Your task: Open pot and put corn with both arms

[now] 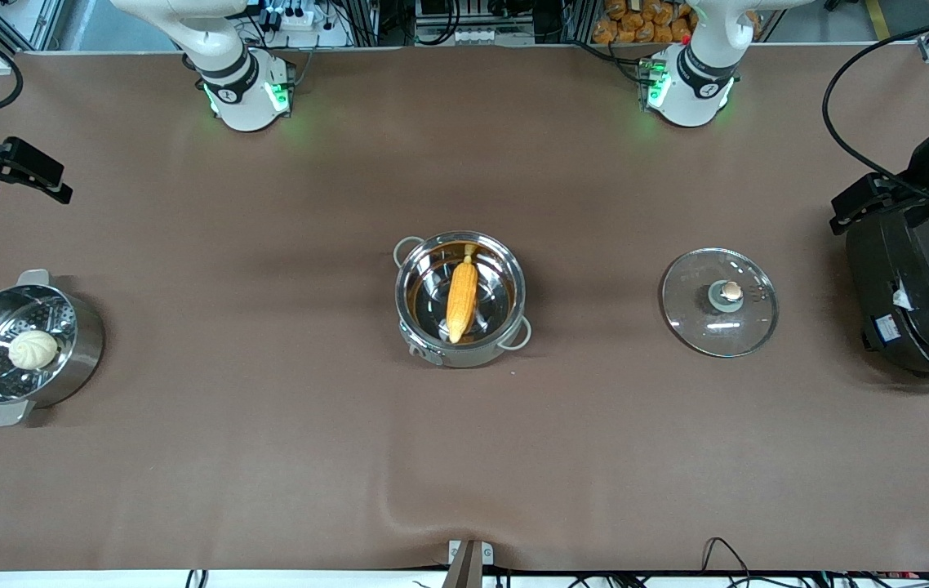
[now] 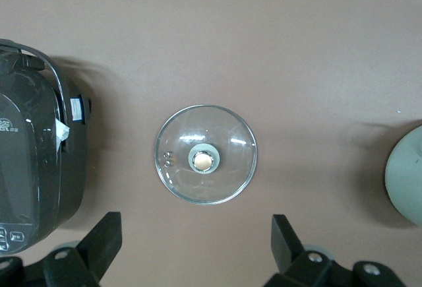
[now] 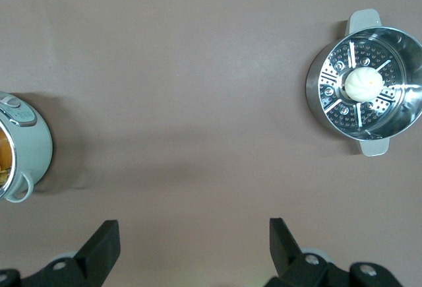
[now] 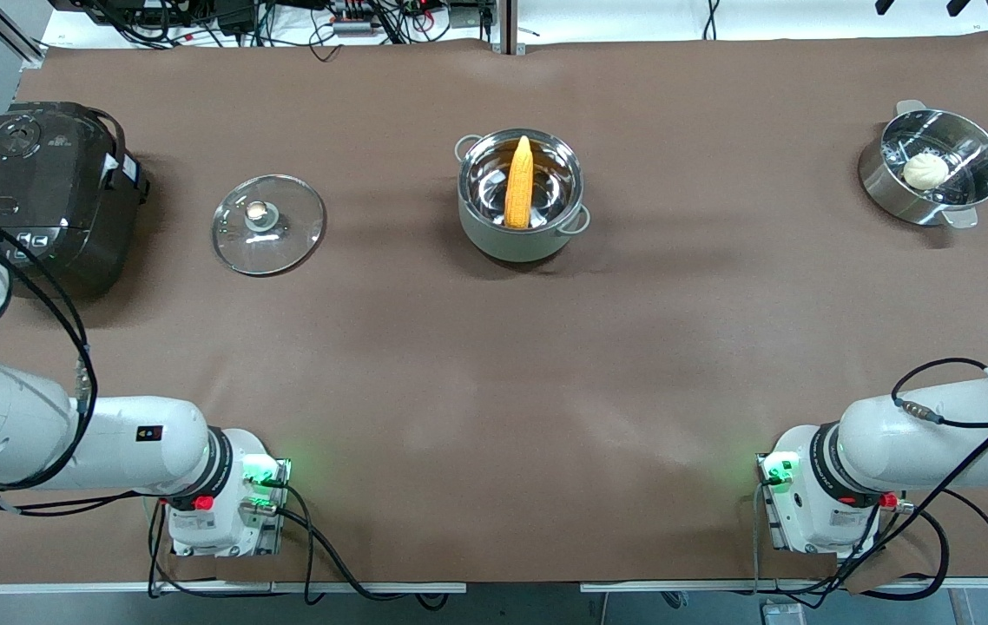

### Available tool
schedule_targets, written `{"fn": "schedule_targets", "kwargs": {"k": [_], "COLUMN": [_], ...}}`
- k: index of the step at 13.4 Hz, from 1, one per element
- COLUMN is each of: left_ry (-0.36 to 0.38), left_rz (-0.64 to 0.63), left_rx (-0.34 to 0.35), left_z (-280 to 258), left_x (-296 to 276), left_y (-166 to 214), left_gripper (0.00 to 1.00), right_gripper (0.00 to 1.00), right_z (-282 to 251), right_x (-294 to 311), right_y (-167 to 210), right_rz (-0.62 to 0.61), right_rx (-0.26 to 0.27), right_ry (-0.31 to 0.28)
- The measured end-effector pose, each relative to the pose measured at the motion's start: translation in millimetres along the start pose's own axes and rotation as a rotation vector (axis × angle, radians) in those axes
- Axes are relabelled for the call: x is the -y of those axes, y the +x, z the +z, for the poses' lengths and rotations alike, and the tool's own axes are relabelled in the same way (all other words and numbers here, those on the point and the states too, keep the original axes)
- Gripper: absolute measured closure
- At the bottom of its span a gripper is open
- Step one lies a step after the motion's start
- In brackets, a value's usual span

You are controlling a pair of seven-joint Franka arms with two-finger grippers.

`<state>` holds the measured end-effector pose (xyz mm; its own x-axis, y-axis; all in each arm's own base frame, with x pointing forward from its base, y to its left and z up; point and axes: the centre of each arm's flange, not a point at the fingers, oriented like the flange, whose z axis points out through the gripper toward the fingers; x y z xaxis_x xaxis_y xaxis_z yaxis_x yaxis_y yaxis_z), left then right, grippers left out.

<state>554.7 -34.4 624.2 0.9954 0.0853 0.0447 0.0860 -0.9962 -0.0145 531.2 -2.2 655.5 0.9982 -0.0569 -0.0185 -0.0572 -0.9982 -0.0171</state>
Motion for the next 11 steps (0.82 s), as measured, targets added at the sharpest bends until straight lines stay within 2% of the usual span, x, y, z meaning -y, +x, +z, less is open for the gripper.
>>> {"fn": "schedule_targets", "kwargs": {"k": [11], "left_ry": [0.000], "left_rz": [0.008], "left_rx": [0.005], "left_z": [2.9], "left_x": [-4.3], "left_y": [0.8], "left_gripper": [0.00], "right_gripper": [0.00], "right_z": [1.7], "right_x": [-2.3], "right_y": [1.0], "right_rz": [0.004], "right_rx": [0.003], "right_ry": [0.000]}}
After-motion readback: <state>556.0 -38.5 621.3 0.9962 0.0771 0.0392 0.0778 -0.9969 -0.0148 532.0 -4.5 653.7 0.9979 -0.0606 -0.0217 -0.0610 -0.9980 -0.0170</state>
